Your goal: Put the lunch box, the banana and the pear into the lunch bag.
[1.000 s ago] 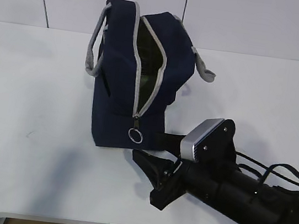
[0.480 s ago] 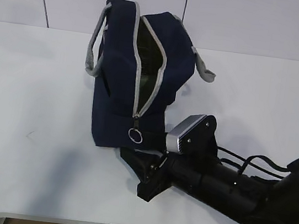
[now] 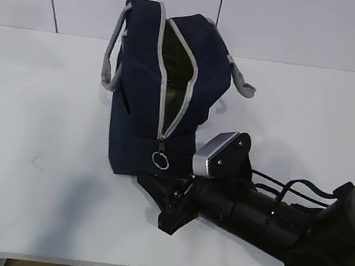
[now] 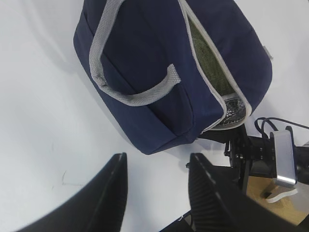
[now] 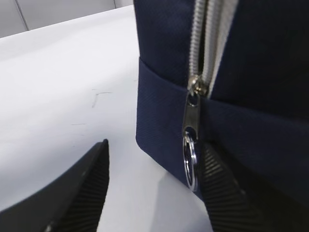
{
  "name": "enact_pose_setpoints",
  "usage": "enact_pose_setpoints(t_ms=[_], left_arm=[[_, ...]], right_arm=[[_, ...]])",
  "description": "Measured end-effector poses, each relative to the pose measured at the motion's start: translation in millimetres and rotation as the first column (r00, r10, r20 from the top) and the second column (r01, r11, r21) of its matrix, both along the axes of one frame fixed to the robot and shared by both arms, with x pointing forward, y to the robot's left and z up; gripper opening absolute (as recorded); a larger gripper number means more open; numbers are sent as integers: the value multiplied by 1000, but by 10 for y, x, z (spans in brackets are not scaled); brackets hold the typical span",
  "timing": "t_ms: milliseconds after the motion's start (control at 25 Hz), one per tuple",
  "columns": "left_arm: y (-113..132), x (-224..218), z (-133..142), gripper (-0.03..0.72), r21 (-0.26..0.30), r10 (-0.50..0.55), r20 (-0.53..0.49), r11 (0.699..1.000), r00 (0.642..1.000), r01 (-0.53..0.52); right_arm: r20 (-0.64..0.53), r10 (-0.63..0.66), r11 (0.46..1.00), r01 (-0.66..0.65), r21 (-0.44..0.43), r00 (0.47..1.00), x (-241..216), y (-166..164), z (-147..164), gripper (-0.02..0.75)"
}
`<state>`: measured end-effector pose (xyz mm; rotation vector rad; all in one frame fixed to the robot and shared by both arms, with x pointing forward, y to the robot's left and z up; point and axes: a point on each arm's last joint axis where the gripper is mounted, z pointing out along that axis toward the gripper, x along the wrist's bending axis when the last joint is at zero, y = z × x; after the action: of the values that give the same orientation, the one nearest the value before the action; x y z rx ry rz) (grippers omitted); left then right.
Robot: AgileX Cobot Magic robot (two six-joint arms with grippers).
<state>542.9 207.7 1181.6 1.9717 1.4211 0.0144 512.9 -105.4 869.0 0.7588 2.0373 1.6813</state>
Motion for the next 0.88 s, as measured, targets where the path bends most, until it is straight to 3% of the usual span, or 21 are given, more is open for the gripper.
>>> enact_pose_setpoints(t_ms=[600, 880], left_arm=[[0, 0, 0, 316, 0, 0, 0, 1000, 1000, 0], [3, -17, 19, 316, -1, 0, 6, 1000, 1000, 0]], right_arm=[[-6, 0, 1000, 0, 7, 1000, 3, 3, 3, 477], [-31, 11, 1000, -11, 21, 999, -10, 12, -6, 379]])
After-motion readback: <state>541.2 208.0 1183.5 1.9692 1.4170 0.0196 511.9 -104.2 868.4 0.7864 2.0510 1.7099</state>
